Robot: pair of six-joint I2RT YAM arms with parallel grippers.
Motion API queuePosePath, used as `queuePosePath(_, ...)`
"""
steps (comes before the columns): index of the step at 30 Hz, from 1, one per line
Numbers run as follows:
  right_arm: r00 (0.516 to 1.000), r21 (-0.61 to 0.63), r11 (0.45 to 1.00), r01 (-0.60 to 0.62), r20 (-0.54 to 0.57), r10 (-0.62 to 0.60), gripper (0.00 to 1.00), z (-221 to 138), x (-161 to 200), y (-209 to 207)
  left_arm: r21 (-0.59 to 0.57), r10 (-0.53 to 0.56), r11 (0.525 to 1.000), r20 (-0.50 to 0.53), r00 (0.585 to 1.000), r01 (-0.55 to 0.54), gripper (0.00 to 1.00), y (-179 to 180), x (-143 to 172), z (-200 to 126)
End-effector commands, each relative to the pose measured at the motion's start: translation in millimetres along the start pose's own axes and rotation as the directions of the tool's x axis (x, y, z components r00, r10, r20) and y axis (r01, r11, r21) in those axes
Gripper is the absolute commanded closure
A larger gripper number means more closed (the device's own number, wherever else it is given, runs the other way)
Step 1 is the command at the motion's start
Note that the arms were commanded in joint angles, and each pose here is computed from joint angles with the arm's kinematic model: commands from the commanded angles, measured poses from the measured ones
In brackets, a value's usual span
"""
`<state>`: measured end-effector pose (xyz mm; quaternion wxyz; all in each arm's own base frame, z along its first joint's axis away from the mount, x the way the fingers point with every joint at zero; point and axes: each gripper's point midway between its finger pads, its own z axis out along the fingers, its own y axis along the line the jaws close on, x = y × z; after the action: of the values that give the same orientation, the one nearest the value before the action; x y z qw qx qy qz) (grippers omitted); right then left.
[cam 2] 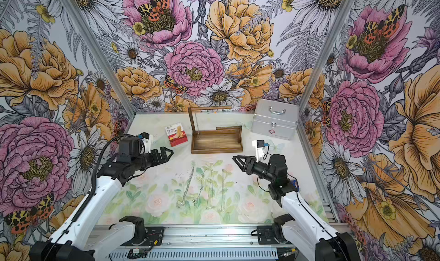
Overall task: Take the necklace off the jewelry display stand
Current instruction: Take off the necklace from the stand.
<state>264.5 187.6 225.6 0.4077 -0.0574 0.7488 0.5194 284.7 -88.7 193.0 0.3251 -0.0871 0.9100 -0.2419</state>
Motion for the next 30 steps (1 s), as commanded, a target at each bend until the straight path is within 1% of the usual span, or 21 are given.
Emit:
queuePosePath(1,0.995,0.059,0.994,0.093,0.025,-0.094,0.55,3,-23,12,0.010,0.019,1.000,0.050,0.999,-0.020,0.01,-2,-7,-8)
queuePosePath(3,0.991,0.122,0.985,0.125,0.022,-0.129,0.55,10,-35,16,0.007,0.016,1.000,0.064,0.998,-0.017,0.01,-2,-9,-11)
queuePosePath(4,0.989,0.121,0.982,0.142,0.014,-0.144,0.56,15,-39,21,0.006,0.015,1.000,0.071,0.997,-0.016,0.01,-1,-10,-13)
queuePosePath(7,0.983,0.126,0.975,0.183,-0.016,-0.182,0.64,39,-56,36,0.001,0.005,1.000,0.094,0.996,-0.005,0.01,0,-12,-18)
queuePosePath(10,0.981,0.137,0.971,0.195,-0.029,-0.192,0.67,70,-76,47,-0.004,-0.007,1.000,0.106,0.994,0.007,0.01,2,-13,-20)
queuePosePath(14,0.979,0.146,0.968,0.205,-0.020,-0.204,0.68,116,-103,56,0.018,-0.015,1.000,0.098,0.995,0.014,0.01,-1,-13,-20)
queuePosePath(17,0.979,0.166,0.965,0.204,-0.008,-0.205,0.68,151,-122,53,0.022,-0.021,1.000,0.104,0.994,0.019,0.01,0,-14,-23)
queuePosePath(23,0.980,0.201,0.959,0.198,-0.033,-0.195,0.71,216,-139,27,0.027,-0.017,1.000,0.118,0.993,0.014,0.01,-1,-15,-26)
queuePosePath(27,0.975,0.202,0.954,0.220,-0.066,-0.211,0.72,249,-138,14,0.036,-0.019,0.999,0.113,0.993,0.015,0.01,-2,-15,-26)
queuePosePath(30,0.970,0.193,0.951,0.240,-0.088,-0.227,0.72,267,-132,8,0.043,-0.024,0.999,0.112,0.993,0.020,0.01,-2,-16,-27)
